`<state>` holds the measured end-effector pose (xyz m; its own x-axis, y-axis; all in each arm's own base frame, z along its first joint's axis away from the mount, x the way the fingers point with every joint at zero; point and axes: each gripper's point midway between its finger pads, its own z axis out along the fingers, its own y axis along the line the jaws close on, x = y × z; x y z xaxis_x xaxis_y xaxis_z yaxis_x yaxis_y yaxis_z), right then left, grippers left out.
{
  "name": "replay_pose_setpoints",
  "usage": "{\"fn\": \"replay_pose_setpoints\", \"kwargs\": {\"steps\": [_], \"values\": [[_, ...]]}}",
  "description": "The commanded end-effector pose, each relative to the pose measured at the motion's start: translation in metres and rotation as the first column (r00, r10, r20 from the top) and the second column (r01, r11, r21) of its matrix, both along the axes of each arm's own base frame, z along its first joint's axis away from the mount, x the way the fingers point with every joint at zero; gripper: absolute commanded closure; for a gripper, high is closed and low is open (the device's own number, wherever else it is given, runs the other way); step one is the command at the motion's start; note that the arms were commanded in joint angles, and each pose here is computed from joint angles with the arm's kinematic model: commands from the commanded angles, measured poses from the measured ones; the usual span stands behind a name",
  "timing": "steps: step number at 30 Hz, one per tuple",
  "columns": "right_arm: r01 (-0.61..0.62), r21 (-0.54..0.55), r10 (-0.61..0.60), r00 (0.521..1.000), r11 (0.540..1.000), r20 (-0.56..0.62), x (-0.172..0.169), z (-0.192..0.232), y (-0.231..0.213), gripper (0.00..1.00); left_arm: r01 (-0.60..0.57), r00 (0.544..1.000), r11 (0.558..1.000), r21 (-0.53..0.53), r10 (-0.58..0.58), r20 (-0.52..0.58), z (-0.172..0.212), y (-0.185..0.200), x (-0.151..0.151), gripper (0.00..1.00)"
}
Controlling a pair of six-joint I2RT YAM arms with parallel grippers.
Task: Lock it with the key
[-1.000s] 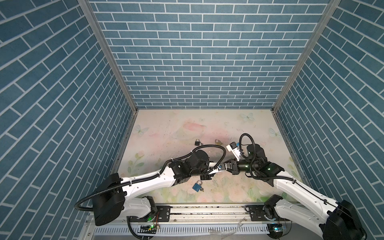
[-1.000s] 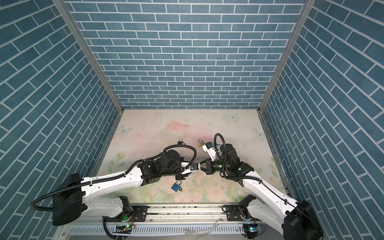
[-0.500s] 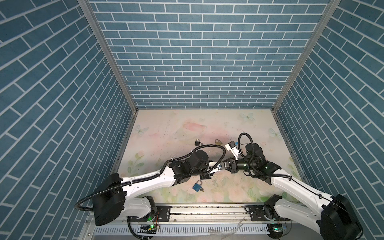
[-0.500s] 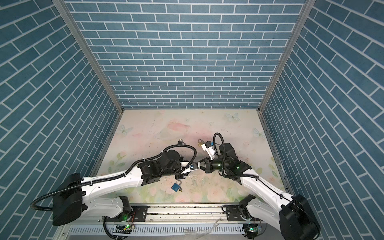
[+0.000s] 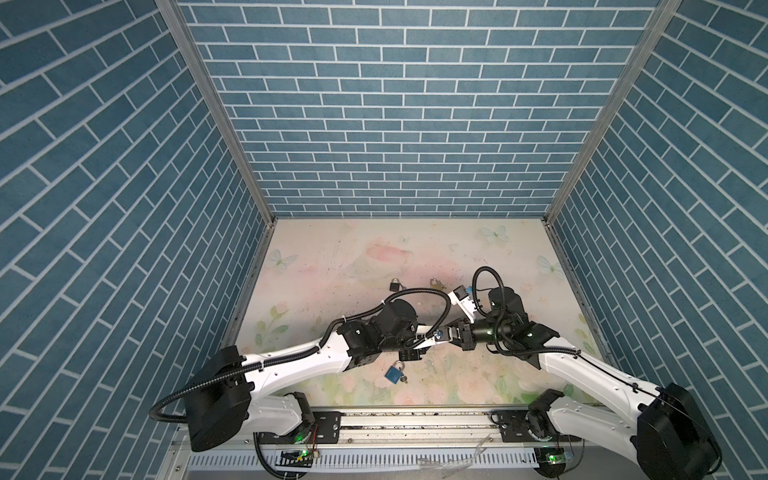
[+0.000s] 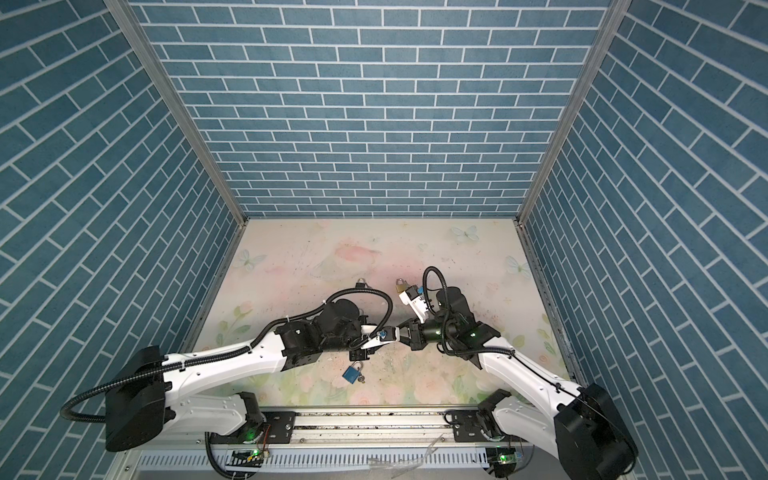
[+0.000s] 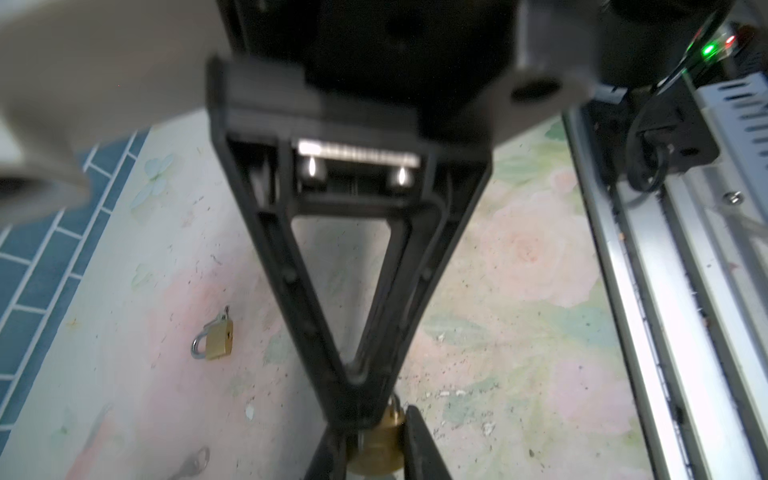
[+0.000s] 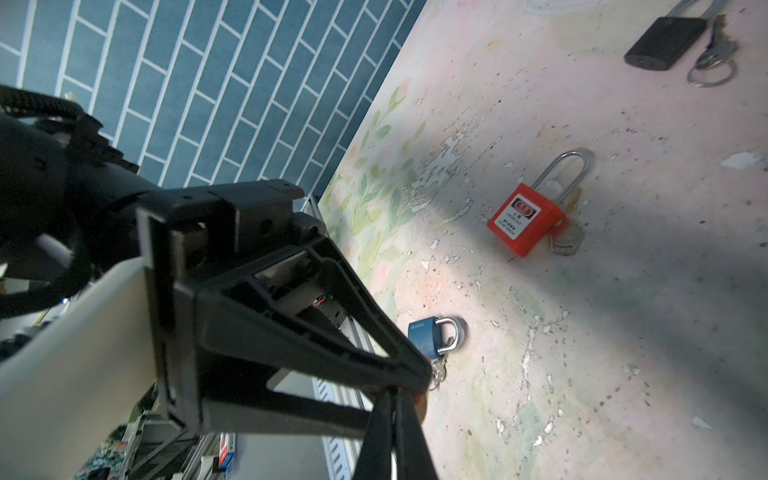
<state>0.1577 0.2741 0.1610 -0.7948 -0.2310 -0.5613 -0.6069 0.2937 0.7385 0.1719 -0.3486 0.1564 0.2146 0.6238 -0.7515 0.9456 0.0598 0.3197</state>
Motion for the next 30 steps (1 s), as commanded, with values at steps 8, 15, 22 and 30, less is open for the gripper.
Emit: {"fn": "replay_pose_setpoints", "kwargs": {"steps": [8, 15, 22, 30], "values": [[-0.043, -0.133, 0.027, 0.993, 0.99, -0.114, -0.02, -0.041, -0.008, 1.0, 0.202, 0.954, 0.862, -0.466, -0.065, 0.292, 0.16, -0.044, 0.002, 1.0], [0.009, -0.157, -0.03, 0.991, 0.988, -0.131, -0.013, -0.05, -0.009, 1.0, 0.185, 0.959, 0.839, -0.511, -0.041, 0.28, 0.17, -0.043, 0.002, 1.0], [0.039, -0.151, -0.062, 0.987, 0.988, -0.15, -0.009, -0.056, -0.007, 1.0, 0.169, 0.961, 0.8, -0.576, -0.004, 0.275, 0.186, -0.041, 0.004, 1.0], [0.059, -0.136, -0.077, 0.989, 0.989, -0.128, -0.002, -0.04, -0.008, 1.0, 0.137, 0.962, 0.832, -0.538, 0.019, 0.274, 0.162, -0.033, 0.007, 1.0]]}}
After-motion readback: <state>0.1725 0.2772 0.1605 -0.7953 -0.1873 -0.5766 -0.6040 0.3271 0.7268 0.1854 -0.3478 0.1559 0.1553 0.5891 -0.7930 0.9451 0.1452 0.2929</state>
